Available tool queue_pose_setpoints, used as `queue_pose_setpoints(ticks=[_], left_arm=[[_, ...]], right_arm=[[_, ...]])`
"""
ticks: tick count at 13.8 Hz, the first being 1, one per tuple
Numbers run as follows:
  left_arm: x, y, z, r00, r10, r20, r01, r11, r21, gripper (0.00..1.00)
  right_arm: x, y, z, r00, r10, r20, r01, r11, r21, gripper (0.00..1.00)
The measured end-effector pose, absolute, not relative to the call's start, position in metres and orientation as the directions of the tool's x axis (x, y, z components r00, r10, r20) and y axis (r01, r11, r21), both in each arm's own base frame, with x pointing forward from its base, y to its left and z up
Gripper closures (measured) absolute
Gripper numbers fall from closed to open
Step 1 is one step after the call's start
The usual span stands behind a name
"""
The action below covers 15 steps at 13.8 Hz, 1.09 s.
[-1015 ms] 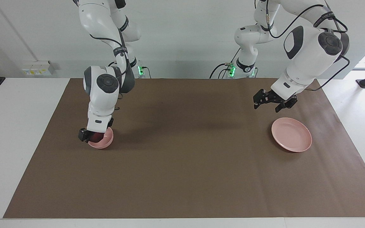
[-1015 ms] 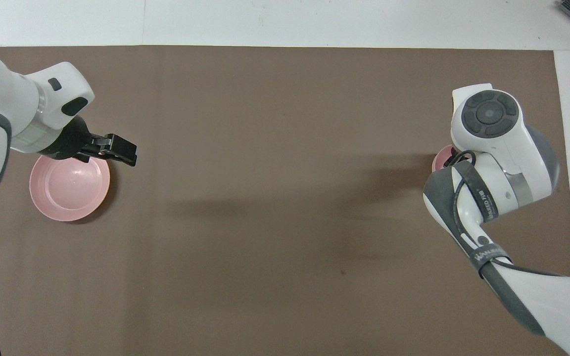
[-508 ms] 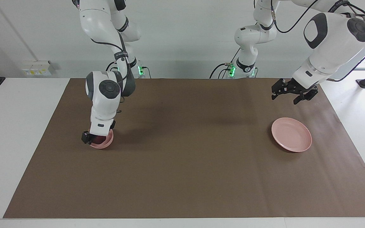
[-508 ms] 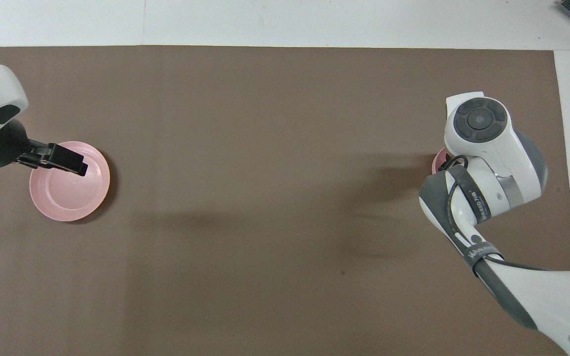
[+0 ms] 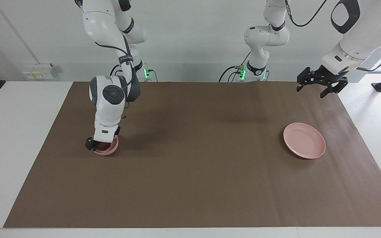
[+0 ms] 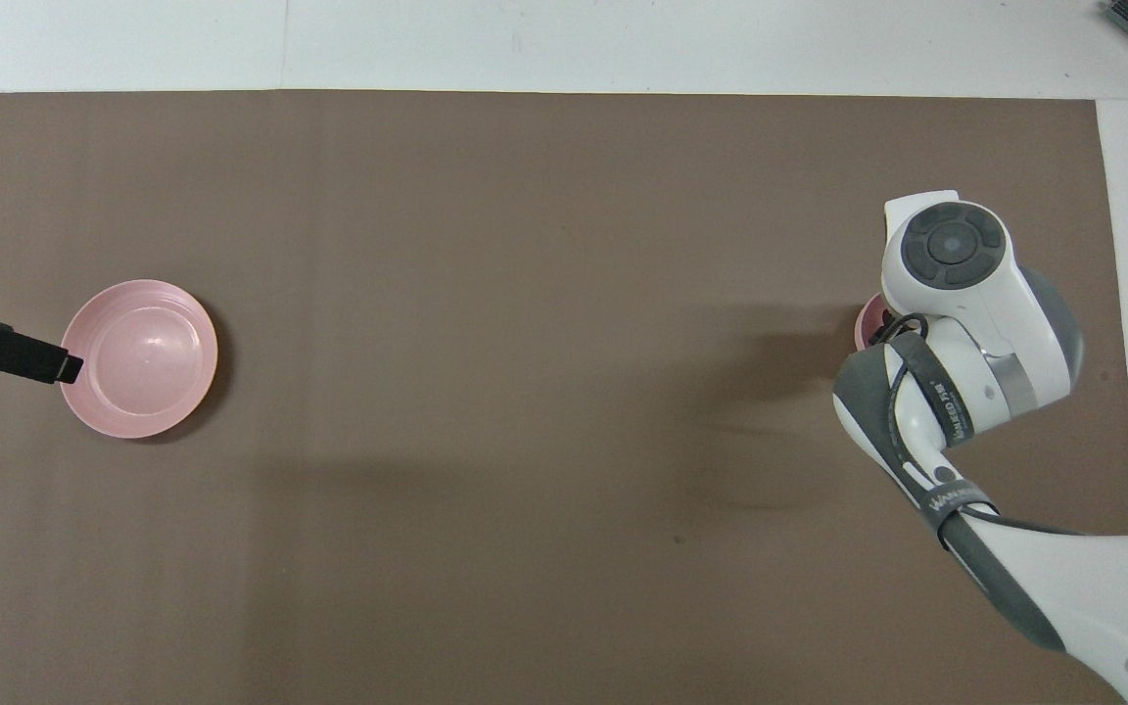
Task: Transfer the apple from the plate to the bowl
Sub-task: 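Lower the apple into the pink bowl and open the right gripper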
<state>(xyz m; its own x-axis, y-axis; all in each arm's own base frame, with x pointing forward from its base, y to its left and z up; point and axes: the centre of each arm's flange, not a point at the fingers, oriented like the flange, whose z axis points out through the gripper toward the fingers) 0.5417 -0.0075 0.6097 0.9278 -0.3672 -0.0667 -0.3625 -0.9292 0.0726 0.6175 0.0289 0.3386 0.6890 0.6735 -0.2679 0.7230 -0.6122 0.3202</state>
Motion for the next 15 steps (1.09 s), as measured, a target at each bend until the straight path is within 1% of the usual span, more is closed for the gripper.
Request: queue_pose_setpoints(ticks=[1,3,4,6,8,12,15], left_arm=[[0.54,-0.009,0.61,0.921,-0.381,-0.083,-0.378,-0.924,0.05,0.0],[0.537,-0.009,0.611,0.924,-0.368,-0.101,-0.365,-0.93,0.043,0.0],[0.535,-0.003,0.612,0.941,-0.321,-0.105,-0.318,-0.947,0.042,0.0],[0.533,0.005,0.614,0.982,-0.155,-0.111,-0.151,-0.988,0.039,0.0],[0.532,0.004,0.615,0.991,-0.075,-0.113,-0.071,-0.997,0.036,0.0],[0.531,0.003,0.616,0.992,-0.064,-0.111,-0.061,-0.998,0.036,0.0],[0.525,0.01,0.629,0.995,-0.05,-0.087,-0.047,-0.998,0.038,0.0]], right_arm=[[0.616,0.027,0.335,0.689,0.674,-0.266,0.723,-0.614,0.318,0.14],[0.614,0.021,0.329,0.692,0.672,-0.262,0.72,-0.619,0.314,0.15],[0.613,0.018,0.327,0.694,0.671,-0.261,0.718,-0.621,0.313,0.15],[0.612,0.017,0.326,0.698,0.668,-0.258,0.715,-0.625,0.313,0.15],[0.612,0.018,0.326,0.702,0.665,-0.256,0.711,-0.629,0.315,0.15],[0.612,0.018,0.325,0.703,0.663,-0.256,0.709,-0.631,0.315,0.15],[0.612,0.017,0.325,0.705,0.662,-0.256,0.708,-0.632,0.315,0.14]])
